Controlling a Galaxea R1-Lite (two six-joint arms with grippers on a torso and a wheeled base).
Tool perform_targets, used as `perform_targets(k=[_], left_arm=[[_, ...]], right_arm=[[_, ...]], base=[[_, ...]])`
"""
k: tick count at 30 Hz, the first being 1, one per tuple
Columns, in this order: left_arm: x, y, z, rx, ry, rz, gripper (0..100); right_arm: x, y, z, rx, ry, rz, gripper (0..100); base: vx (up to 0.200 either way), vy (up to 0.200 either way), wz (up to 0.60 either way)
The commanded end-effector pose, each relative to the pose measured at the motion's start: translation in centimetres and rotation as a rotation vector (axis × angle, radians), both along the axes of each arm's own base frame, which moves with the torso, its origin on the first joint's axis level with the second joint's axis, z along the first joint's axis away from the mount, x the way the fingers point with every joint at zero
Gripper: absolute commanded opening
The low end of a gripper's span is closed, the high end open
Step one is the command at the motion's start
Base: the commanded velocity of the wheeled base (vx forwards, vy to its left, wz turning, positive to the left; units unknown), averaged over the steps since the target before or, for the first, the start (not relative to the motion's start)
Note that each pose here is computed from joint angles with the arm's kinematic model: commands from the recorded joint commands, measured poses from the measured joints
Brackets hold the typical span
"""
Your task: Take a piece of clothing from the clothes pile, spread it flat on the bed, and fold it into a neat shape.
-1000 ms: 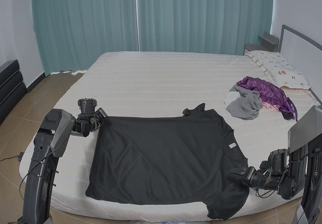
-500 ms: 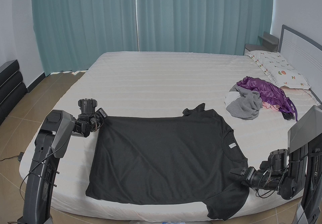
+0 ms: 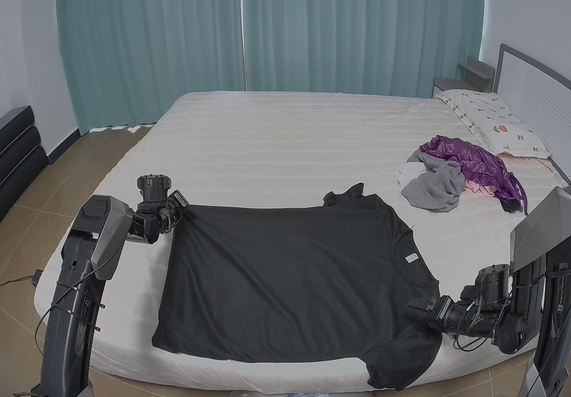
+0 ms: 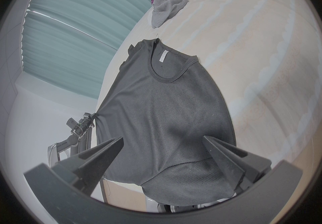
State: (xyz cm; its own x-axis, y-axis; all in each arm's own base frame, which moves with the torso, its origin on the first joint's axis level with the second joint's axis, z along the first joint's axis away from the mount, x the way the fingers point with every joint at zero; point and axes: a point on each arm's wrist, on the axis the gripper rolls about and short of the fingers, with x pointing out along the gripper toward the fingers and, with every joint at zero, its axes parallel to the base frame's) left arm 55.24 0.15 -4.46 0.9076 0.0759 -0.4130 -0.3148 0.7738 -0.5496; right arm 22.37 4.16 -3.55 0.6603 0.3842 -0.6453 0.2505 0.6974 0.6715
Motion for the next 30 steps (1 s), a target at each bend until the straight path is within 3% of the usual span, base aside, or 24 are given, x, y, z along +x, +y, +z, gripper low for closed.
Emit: perform_targets(k=[1,4,5,12,16,18,21,22,26,30], left_arm=[[0.0,0.0,0.1,-0.002,0.002,0.0,0],[0.0,-0.1,0.1,-0.003,0.004,-0.004,0],[0.0,-0.1,0.1,-0.003,0.004,-0.004,100],[-0.4,0.0,0.2,-0.02,0.019,0.012,100],[-3.5,0.9,4.2,-0.116,0.061,0.053,100],[-6.2,1.1,6.9,-0.172,0.076,0.008,100],[-9.9,0.9,9.0,-0.214,0.099,-0.034,100],[-9.9,0.9,9.0,-0.214,0.099,-0.034,100],[-16.4,0.3,10.0,-0.231,0.101,-0.071,100],[-21.3,-0.4,9.3,-0.237,0.147,-0.099,100]], right_arm=[[0.1,0.0,0.1,0.002,-0.012,0.002,100],[0.1,0.0,0.1,0.002,-0.012,0.002,100],[0.1,0.0,0.1,0.002,-0.012,0.002,100],[0.1,0.0,0.1,0.002,-0.012,0.002,100],[0.1,0.0,0.1,0.004,-0.013,-0.001,100],[0.1,0.0,0.1,0.005,-0.013,0.0,100],[0.0,0.0,0.1,0.004,-0.011,0.0,100],[0.0,0.0,0.1,0.004,-0.011,0.0,100],[0.0,0.0,0.1,0.004,-0.011,0.0,100],[0.0,0.0,0.1,0.003,-0.012,0.001,100]], base=[[0.0,0.0,0.0],[0.0,0.0,0.0],[0.0,0.0,0.0],[0.0,0.0,0.0],[0.0,0.0,0.0],[0.0,0.0,0.0],[0.0,0.0,0.0],[0.0,0.0,0.0],[0.0,0.0,0.0],[0.0,0.0,0.0]])
